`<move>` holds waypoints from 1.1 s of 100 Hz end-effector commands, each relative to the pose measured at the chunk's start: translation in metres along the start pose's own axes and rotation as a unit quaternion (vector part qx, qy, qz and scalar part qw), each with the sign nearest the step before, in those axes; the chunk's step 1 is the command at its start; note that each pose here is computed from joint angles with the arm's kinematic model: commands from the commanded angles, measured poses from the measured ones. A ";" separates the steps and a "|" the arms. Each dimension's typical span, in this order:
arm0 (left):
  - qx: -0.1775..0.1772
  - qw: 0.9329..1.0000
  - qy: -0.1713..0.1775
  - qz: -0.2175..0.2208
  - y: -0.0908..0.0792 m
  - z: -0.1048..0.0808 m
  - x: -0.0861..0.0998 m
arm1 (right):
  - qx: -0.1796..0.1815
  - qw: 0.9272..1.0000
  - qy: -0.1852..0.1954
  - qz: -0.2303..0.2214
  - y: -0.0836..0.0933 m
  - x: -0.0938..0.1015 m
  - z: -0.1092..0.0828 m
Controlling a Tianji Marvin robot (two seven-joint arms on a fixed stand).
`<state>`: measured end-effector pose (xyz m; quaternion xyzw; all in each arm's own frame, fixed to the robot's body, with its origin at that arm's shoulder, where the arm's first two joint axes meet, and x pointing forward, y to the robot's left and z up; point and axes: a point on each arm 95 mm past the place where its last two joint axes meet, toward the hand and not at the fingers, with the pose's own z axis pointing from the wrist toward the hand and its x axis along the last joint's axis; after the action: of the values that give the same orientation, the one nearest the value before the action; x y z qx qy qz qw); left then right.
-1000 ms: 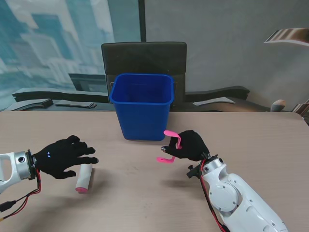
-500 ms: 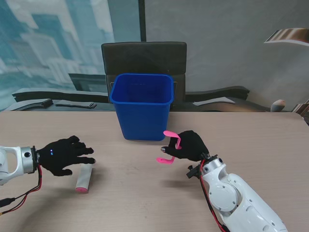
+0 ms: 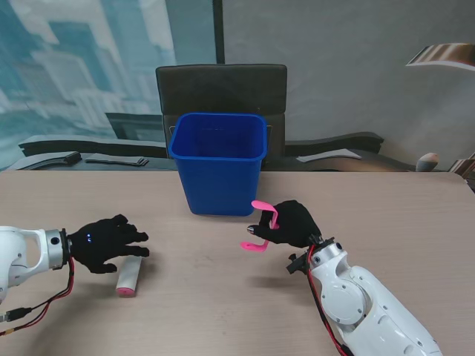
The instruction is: Replace a lint-roller refill
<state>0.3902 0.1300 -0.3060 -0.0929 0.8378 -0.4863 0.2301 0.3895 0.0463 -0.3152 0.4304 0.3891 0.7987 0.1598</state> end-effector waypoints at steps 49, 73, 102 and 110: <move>-0.029 1.000 0.010 -0.003 0.023 0.023 0.013 | 0.006 1.000 0.006 0.000 -0.002 0.002 0.000; -0.035 0.999 0.007 -0.003 0.025 0.022 0.015 | 0.007 1.000 0.007 0.001 -0.002 0.003 0.000; -0.049 0.999 0.008 -0.001 0.035 0.029 0.012 | 0.007 1.000 0.008 -0.001 -0.002 0.003 -0.001; -0.049 0.999 0.009 0.000 0.037 0.031 0.012 | 0.007 1.000 0.008 -0.001 -0.002 0.003 -0.001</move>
<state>0.3973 0.1156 -0.3482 -0.0949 0.8551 -0.4608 0.2179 0.3894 0.0463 -0.3154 0.4269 0.3914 0.7995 0.1595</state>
